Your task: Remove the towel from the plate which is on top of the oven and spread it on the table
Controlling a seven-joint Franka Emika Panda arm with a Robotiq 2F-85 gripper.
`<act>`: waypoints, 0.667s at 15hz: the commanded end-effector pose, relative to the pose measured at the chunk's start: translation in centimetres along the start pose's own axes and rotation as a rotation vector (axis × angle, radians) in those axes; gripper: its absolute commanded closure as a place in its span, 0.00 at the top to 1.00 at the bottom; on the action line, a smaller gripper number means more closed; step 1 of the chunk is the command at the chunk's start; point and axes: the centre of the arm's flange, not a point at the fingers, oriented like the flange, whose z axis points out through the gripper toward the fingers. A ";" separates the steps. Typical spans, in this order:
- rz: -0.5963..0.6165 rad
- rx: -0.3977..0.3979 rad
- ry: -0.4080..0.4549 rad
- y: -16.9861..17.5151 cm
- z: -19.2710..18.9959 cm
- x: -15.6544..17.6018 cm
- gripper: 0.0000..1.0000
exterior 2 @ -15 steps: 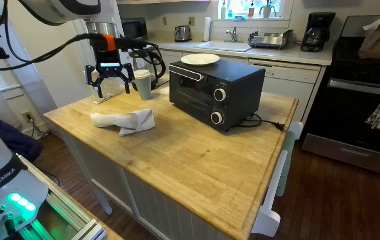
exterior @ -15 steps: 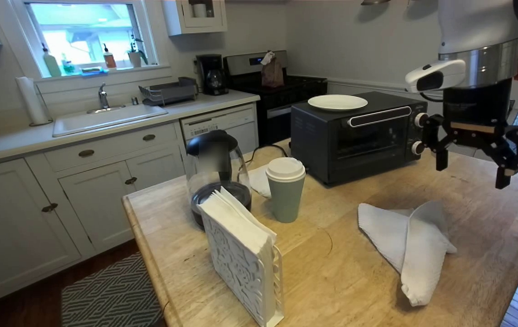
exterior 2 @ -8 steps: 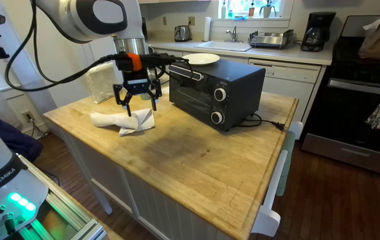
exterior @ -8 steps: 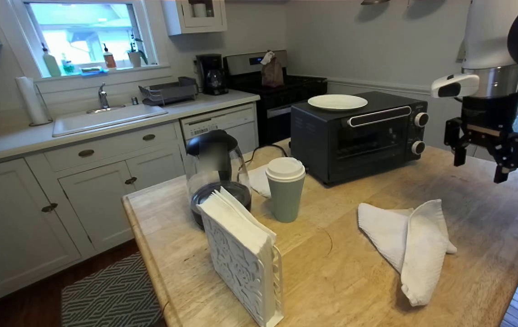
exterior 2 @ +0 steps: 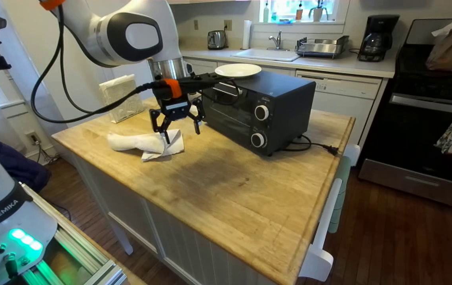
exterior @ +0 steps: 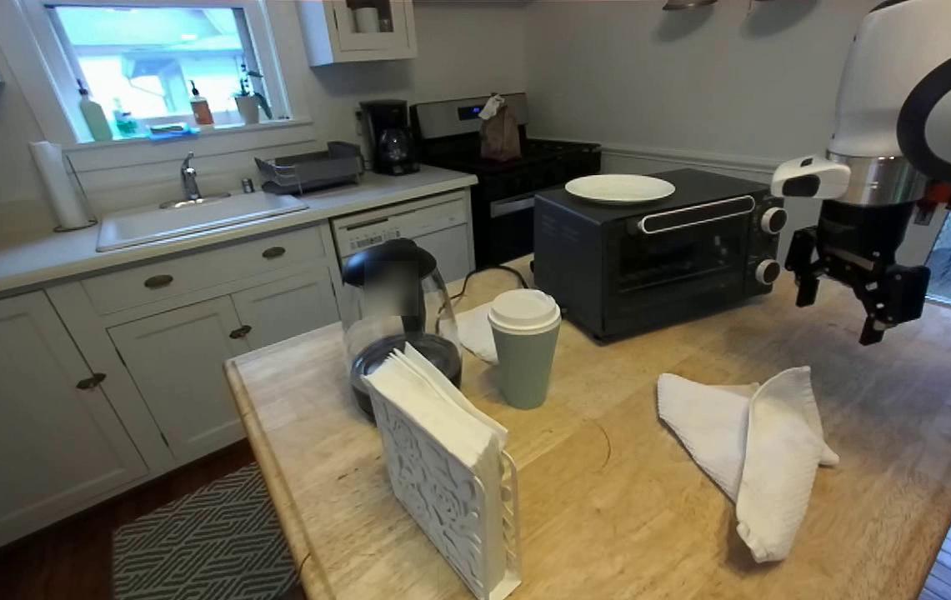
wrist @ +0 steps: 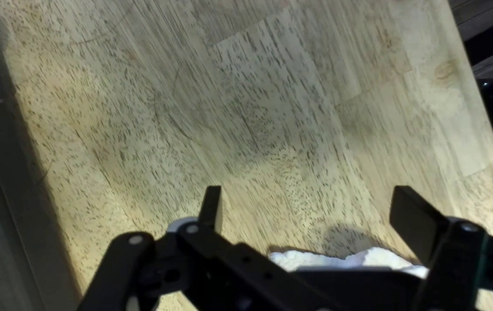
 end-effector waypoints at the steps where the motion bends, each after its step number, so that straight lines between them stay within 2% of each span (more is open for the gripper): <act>1: -0.004 0.001 0.000 0.0 0.1 0.2 1.00; 4: -0.002 0.002 0.015 -0.3 0.1 1.3 1.00; 10: 0.030 -0.014 0.136 -5.6 0.0 9.9 1.00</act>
